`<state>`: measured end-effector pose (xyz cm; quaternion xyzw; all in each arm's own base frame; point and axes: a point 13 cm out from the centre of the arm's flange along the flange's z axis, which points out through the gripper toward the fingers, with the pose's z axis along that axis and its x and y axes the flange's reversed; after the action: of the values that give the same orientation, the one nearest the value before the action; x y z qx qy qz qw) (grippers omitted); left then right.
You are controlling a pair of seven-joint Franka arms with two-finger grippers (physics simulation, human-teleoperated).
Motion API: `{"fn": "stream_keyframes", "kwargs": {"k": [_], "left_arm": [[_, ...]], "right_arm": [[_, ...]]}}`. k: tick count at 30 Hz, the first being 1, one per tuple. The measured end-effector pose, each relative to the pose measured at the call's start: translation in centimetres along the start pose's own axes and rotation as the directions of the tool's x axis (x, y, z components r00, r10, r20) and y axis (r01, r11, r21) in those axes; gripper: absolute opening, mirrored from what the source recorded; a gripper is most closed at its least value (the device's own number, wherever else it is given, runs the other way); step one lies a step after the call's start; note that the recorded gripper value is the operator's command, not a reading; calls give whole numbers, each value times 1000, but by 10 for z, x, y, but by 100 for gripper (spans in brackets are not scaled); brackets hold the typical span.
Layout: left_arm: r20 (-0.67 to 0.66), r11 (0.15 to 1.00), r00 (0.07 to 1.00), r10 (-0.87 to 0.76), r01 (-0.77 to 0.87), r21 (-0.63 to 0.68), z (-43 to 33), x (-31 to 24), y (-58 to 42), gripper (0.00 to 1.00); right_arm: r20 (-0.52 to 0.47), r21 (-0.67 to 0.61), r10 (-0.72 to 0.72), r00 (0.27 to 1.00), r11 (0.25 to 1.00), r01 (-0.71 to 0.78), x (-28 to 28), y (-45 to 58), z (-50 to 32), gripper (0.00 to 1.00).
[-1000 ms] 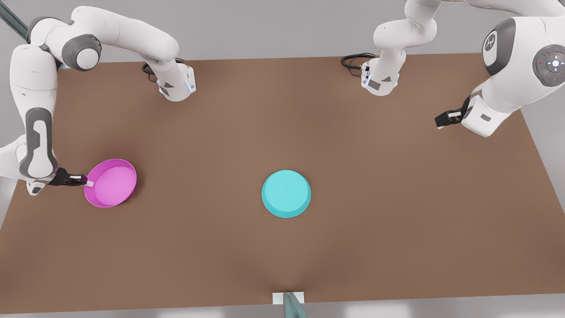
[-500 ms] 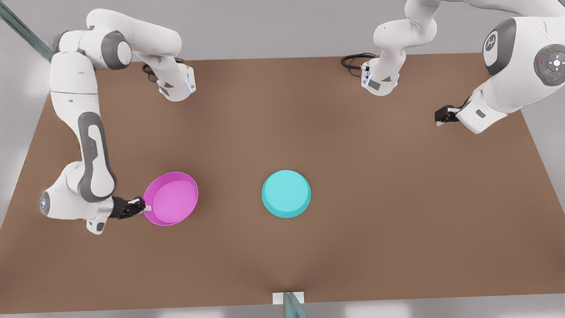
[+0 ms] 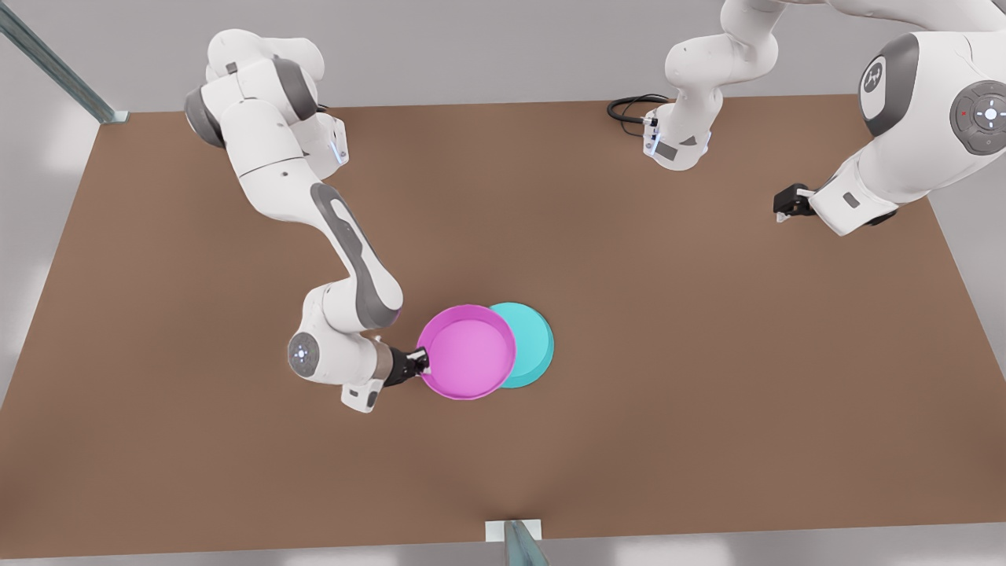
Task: Flip the blue plate over with the left arm, and stack the pink plate on top of the blue plate with the right arm
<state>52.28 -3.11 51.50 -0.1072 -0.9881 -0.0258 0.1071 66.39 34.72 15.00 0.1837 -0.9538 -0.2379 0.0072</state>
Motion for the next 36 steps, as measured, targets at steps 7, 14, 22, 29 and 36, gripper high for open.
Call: {"fn": "stream_keyframes", "kwargs": {"k": [7,14,22,29,36], "left_arm": [[-2,1000,1000,18,-18,4,2,-1,5,100],[3,999,999,33,-33,4,0,-2,5,100],[-4,999,999,47,-47,7,3,-3,6,100],[-7,998,998,56,-56,8,5,-5,6,100],[-9,998,998,62,-62,8,6,-6,6,100]], "right_arm": [[23,-40,107,994,994,-106,-13,54,26,21],[15,-70,204,979,977,-202,-11,73,29,21],[-26,-79,268,963,960,-269,0,88,31,21],[-72,-75,300,951,949,-305,11,95,29,100],[-95,-70,326,940,940,-333,16,98,30,100]]}}
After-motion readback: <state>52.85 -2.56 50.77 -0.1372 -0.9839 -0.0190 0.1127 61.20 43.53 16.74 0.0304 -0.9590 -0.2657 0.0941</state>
